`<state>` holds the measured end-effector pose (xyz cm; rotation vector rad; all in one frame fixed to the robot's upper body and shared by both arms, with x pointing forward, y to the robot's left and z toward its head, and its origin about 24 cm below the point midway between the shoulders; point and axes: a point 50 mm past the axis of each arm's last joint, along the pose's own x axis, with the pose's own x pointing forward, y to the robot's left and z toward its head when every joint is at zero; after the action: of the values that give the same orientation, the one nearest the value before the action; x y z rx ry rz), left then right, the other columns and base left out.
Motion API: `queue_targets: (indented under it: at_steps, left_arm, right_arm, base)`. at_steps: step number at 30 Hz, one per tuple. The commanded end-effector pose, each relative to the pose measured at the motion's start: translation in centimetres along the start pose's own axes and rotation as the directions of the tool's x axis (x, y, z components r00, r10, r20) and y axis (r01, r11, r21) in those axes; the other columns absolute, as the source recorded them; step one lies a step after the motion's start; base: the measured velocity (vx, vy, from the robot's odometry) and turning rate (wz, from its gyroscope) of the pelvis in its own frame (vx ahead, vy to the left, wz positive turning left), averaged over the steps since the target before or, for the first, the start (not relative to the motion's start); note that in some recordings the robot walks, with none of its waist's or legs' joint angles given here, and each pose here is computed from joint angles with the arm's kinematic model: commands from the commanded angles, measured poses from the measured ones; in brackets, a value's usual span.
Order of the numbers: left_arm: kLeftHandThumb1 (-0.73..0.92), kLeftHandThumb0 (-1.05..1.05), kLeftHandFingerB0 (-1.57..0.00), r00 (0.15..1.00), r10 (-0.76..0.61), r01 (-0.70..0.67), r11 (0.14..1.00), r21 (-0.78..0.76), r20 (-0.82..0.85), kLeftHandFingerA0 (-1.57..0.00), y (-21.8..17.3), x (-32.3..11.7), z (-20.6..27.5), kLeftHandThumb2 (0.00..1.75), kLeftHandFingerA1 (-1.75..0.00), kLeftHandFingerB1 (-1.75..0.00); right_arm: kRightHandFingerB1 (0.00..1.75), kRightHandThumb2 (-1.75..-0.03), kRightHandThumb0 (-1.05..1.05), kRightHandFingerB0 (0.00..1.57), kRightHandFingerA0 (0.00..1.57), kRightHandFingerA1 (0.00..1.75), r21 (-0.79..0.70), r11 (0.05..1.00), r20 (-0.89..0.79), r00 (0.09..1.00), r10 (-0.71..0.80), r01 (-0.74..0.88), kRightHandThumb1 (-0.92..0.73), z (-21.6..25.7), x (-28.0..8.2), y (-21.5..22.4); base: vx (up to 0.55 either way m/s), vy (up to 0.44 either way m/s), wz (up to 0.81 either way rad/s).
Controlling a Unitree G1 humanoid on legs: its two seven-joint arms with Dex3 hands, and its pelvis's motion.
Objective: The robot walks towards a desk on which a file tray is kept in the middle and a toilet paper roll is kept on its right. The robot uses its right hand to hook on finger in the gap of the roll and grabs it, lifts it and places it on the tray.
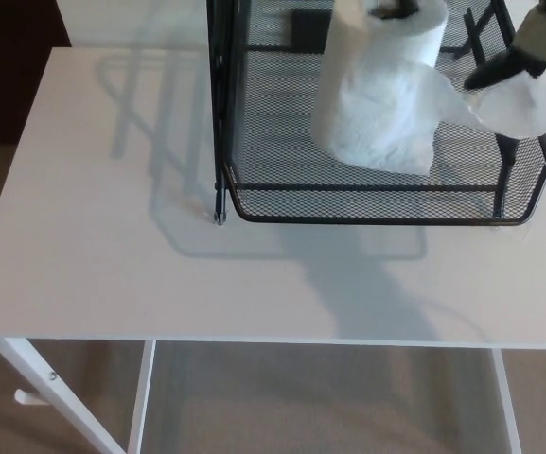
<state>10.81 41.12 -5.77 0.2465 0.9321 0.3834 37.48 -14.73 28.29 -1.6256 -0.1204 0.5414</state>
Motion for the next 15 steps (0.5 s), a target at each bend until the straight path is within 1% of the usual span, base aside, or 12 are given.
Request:
queue_targets:
  at_steps: [1, 3, 4, 5, 6, 7, 9, 11, 12, 13, 14, 15]
  left_arm:
    - [0.84, -0.95, -0.30, 1.000, 0.021, -0.021, 0.999, 0.028, -0.004, -0.50, 0.9, -0.3, 0.0, 0.66, -0.81, -0.66]
    - [0.85, -0.94, -0.31, 1.000, 0.024, -0.024, 0.999, 0.040, -0.001, -0.51, 0.9, -0.3, -0.1, 0.66, -0.82, -0.66]
    - [0.85, -0.93, -0.31, 1.000, 0.018, -0.018, 0.999, 0.037, 0.002, -0.51, 0.9, -0.4, -0.1, 0.66, -0.83, -0.66]
    - [0.86, -0.94, -0.31, 1.000, 0.014, -0.014, 0.999, 0.050, 0.004, -0.50, 0.9, -0.4, 0.0, 0.66, -0.82, -0.66]
    - [0.85, -0.94, -0.30, 1.000, 0.013, -0.013, 0.999, 0.041, 0.006, -0.51, 0.9, -0.4, -0.1, 0.66, -0.83, -0.66]
    - [0.85, -0.94, -0.30, 1.000, 0.010, -0.010, 0.999, 0.037, 0.002, -0.50, 0.9, -0.4, -0.1, 0.66, -0.82, -0.66]
    - [0.85, -0.93, -0.30, 1.000, 0.012, -0.012, 0.999, 0.033, -0.006, -0.49, 0.9, -0.4, -0.4, 0.66, -0.81, -0.66]
    - [0.85, -0.93, -0.30, 1.000, 0.017, -0.016, 0.999, 0.034, -0.015, -0.49, 1.0, -0.5, -0.5, 0.66, -0.82, -0.66]
    - [0.84, -0.94, -0.32, 1.000, 0.019, -0.019, 0.999, 0.040, -0.011, -0.50, 1.0, -0.5, -0.6, 0.66, -0.83, -0.67]
    - [0.85, -0.92, -0.32, 1.000, 0.022, -0.022, 0.999, 0.033, -0.014, -0.51, 1.0, -0.5, -0.6, 0.66, -0.82, -0.66]
    - [0.85, -0.92, -0.31, 1.000, 0.022, -0.021, 0.999, 0.039, -0.012, -0.51, 1.0, -0.5, -0.6, 0.66, -0.83, -0.67]
    - [0.87, -0.90, -0.31, 1.000, 0.020, -0.019, 0.999, 0.045, -0.009, -0.50, 1.0, -0.5, -0.6, 0.66, -0.81, -0.66]
  right_arm:
    - [0.31, -0.81, -0.71, 0.03, 0.00, 0.23, 0.075, 0.997, 0.004, 1.000, 0.005, -0.005, -0.42, -0.4, -2.8, -3.5]
    - [0.31, -0.80, -0.69, 0.06, 0.00, 0.27, 0.120, 0.992, 0.033, 0.999, -0.040, 0.036, -0.40, -0.5, -3.7, -4.4]
    - [0.29, -0.60, -0.63, 0.06, 0.01, 0.32, 0.142, 0.988, 0.056, 0.996, -0.065, 0.056, -0.55, -0.6, -4.2, -5.0]
    - [0.32, -0.78, -0.73, 0.05, 0.05, 0.29, 0.167, 0.982, 0.065, 0.993, -0.104, 0.092, -0.45, -0.7, -5.5, -6.3]
    - [0.28, -0.81, -0.73, 0.04, 0.06, 0.26, 0.191, 0.976, 0.086, 0.989, -0.123, 0.105, -0.42, -0.8, -6.2, -6.8]
    - [0.33, -0.82, -0.69, 0.00, 0.07, 0.34, 0.212, 0.969, 0.090, 0.984, -0.151, 0.130, -0.40, -1.0, -6.8, -7.4]
    - [0.35, -0.79, -0.72, 0.02, 0.02, 0.37, 0.243, 0.959, 0.083, 0.982, -0.171, 0.146, -0.41, -1.1, -7.4, -7.8]
    - [0.36, -0.81, -0.70, 0.01, 0.04, 0.36, 0.273, 0.947, 0.079, 0.977, -0.200, 0.172, -0.40, -1.6, -8.5, -8.5]
    - [0.38, -0.81, -0.65, 0.05, 0.00, 0.33, 0.328, 0.920, 0.049, 0.968, -0.246, 0.217, -0.37, -2.7, -10.4, -9.6]
    - [0.36, -0.77, -0.65, 0.01, 0.01, 0.45, 0.352, 0.899, 0.009, 0.960, -0.280, 0.259, -0.37, -3.4, -11.4, -10.1]
    - [0.31, -0.81, -0.65, 0.00, 0.00, 0.39, 0.377, 0.869, -0.062, 0.944, -0.323, 0.322, -0.38, -4.9, -13.8, -10.8]
    - [0.32, -0.83, -0.67, 0.00, 0.05, 0.40, 0.379, 0.851, -0.106, 0.931, -0.349, 0.363, -0.40, -5.8, -15.3, -11.1]
  base:
    - [0.00, 0.000, 0.00]
    - [0.00, 0.000, 0.00]
    - [0.00, 0.000, 0.00]
    - [0.00, 0.000, 0.00]
    - [0.00, 0.000, 0.00]
    - [0.00, 0.000, 0.00]
    - [0.00, 0.000, 0.00]
    - [0.00, 0.000, 0.00]
    - [0.00, 0.000, 0.00]
    - [0.00, 0.000, 0.00]
    - [0.00, 0.000, 0.00]
    - [0.00, 0.000, 0.00]
